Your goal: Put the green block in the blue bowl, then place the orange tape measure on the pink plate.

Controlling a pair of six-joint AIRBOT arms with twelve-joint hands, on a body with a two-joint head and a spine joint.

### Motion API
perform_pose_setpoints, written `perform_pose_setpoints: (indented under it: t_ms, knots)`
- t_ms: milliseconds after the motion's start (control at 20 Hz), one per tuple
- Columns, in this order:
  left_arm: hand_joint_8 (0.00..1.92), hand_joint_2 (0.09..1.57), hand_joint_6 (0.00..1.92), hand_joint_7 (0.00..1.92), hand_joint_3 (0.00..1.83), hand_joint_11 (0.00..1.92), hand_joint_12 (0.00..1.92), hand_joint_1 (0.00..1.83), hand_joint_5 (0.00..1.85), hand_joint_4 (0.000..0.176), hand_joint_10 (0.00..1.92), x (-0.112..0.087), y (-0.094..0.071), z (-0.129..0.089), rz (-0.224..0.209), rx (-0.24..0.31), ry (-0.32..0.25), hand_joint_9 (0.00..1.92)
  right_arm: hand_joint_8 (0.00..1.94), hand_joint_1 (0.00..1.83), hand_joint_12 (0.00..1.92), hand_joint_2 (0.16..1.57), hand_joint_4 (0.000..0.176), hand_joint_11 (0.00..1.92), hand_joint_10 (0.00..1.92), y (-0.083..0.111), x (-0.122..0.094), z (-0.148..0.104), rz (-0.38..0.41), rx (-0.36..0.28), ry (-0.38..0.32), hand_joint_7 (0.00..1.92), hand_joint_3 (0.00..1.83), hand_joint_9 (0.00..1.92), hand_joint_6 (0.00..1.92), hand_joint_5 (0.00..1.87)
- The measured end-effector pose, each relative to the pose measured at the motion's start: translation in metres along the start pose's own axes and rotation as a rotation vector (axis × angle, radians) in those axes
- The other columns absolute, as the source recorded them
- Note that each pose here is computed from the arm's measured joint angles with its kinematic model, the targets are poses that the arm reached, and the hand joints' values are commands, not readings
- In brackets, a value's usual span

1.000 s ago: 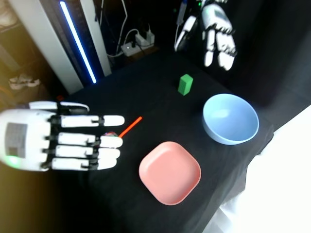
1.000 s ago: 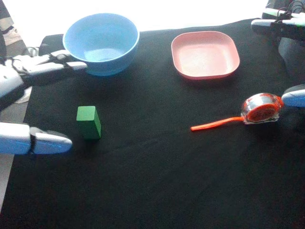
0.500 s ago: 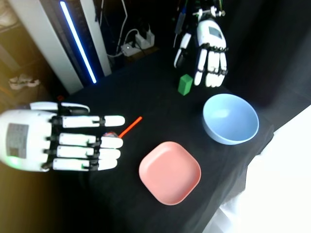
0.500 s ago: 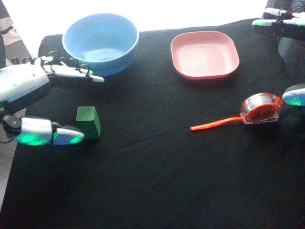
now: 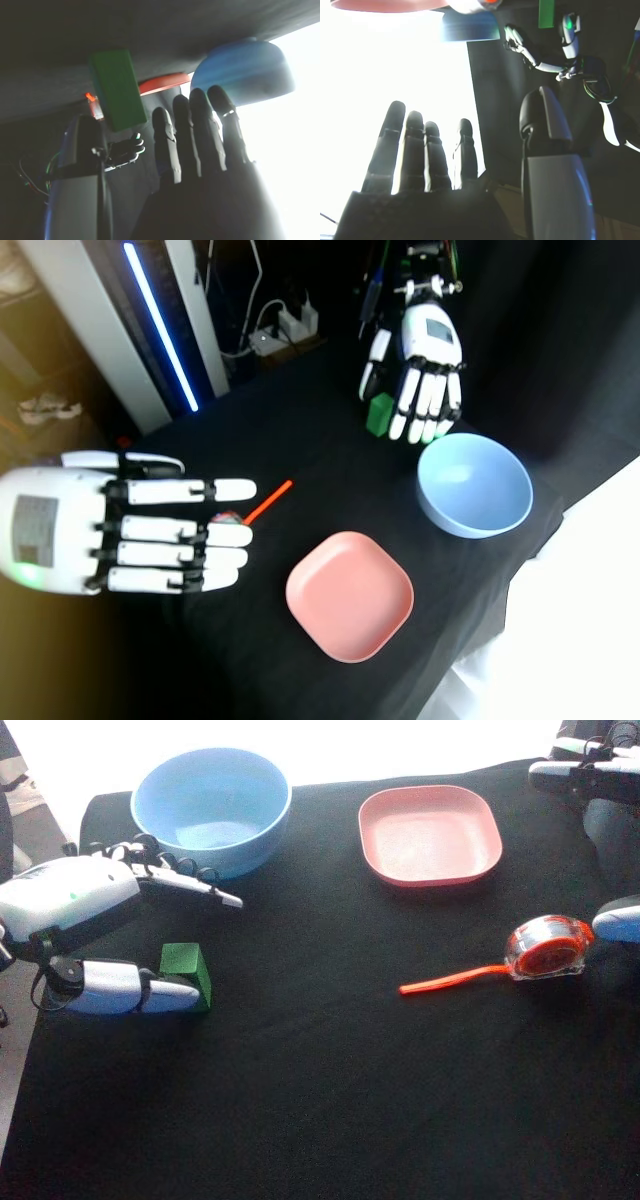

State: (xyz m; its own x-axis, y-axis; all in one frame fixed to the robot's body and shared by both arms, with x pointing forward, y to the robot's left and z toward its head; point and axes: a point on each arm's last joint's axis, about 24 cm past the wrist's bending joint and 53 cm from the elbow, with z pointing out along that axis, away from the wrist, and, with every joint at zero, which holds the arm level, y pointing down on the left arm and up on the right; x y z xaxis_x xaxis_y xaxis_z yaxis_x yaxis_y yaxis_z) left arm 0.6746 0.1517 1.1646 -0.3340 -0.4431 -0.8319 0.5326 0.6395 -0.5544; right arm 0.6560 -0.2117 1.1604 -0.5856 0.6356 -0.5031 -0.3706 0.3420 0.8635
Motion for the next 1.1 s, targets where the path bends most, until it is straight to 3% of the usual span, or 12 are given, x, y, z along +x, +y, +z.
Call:
perform_pose_setpoints:
  t_ms: [50,400,500,550,650,700,800,850,900,950,1000,1100]
  knots:
    - [0.01,1.11,0.01,0.56,0.01,0.0,1.1,0.93,0.6,0.056,0.02,0.0,0.002,0.0,0.002,-0.006,0.002,0.51,0.0,0.93,0.73,0.99,0.152,0.0,0.0,0.0,0.0,0.0,0.0,0.0,0.0,0.03,0.0,0.14,0.0,0.21]
    - [0.01,1.08,0.01,0.7,0.0,0.0,1.32,1.03,0.69,0.053,0.03,0.001,0.005,0.0,0.003,-0.016,0.007,0.65,0.0,0.94,0.67,0.99,0.135,0.0,0.01,0.0,0.0,0.0,0.0,0.0,-0.001,0.04,0.0,0.13,0.0,0.23]
    - [0.01,1.07,0.01,0.72,0.0,0.0,1.32,1.02,0.71,0.055,0.03,0.003,0.005,0.002,0.0,-0.015,0.01,0.66,0.0,0.93,0.8,0.99,0.153,0.0,0.0,0.0,0.0,0.0,0.002,-0.001,-0.001,0.03,0.0,0.16,0.0,0.22]
    - [0.01,1.08,0.0,0.73,0.0,0.0,1.31,1.02,0.71,0.054,0.02,0.005,0.005,0.002,-0.003,-0.016,0.013,0.66,0.0,0.93,0.75,1.0,0.131,0.0,0.0,0.0,0.0,0.0,0.002,-0.001,-0.001,0.03,0.0,0.15,0.0,0.22]
    - [0.01,1.07,0.01,0.76,0.0,0.01,1.37,1.05,0.74,0.034,0.03,0.005,0.005,0.003,-0.002,-0.016,0.014,0.7,0.0,0.92,0.74,1.0,0.14,0.0,0.0,0.0,0.0,0.0,0.001,-0.001,0.0,0.03,0.0,0.14,0.0,0.22]
    - [0.01,1.07,0.01,0.79,0.0,0.04,1.38,1.07,0.78,0.009,0.03,0.004,0.005,0.003,-0.003,-0.016,0.013,0.73,0.0,0.94,0.7,0.99,0.137,0.0,0.0,0.0,0.0,0.0,0.002,0.0,-0.001,0.03,0.0,0.14,0.0,0.22]
    - [0.03,1.09,0.01,0.92,0.0,0.22,1.32,1.16,0.88,0.0,0.06,0.003,0.004,0.003,-0.002,-0.016,0.011,0.85,0.0,0.96,0.81,0.99,0.129,0.0,0.0,0.0,0.001,0.001,0.004,-0.002,-0.001,0.04,0.0,0.17,0.0,0.23]
    - [0.79,1.1,0.72,1.01,0.01,0.42,1.22,1.21,0.96,0.0,0.09,0.003,0.005,0.004,0.0,-0.017,0.011,0.98,0.0,0.95,0.76,1.0,0.141,0.0,0.0,0.0,0.001,0.001,0.004,-0.001,0.0,0.03,0.0,0.15,0.0,0.22]
    - [0.95,1.09,0.6,1.03,0.0,0.61,1.33,1.35,1.05,0.0,1.03,0.002,0.006,0.004,-0.001,-0.021,0.011,0.93,0.0,0.93,0.73,1.0,0.151,0.0,0.0,-0.001,0.001,0.001,0.004,-0.001,0.0,0.03,0.0,0.14,0.0,0.21]
    - [1.11,1.1,0.69,1.01,0.01,0.68,1.4,1.27,1.04,0.0,0.99,0.001,0.007,0.004,0.0,-0.023,0.009,0.92,0.0,0.91,0.68,1.0,0.155,0.0,0.0,0.0,0.001,0.001,0.004,-0.001,0.0,0.03,0.0,0.12,0.0,0.21]
    - [1.05,1.11,0.66,1.0,0.0,0.65,1.47,1.36,1.03,0.0,1.27,-0.001,0.007,0.005,-0.002,-0.025,0.006,0.9,0.0,0.94,0.67,1.0,0.134,0.0,0.01,-0.001,0.001,0.001,0.004,-0.001,-0.002,0.03,0.0,0.13,0.0,0.22]
    - [1.15,1.13,0.7,0.92,0.0,0.62,1.39,1.37,1.0,0.0,1.36,-0.005,0.002,0.008,0.009,-0.009,-0.002,0.83,0.0,0.91,0.74,1.0,0.136,0.0,0.0,0.0,0.001,0.001,0.004,-0.002,-0.001,0.04,0.0,0.15,0.0,0.22]
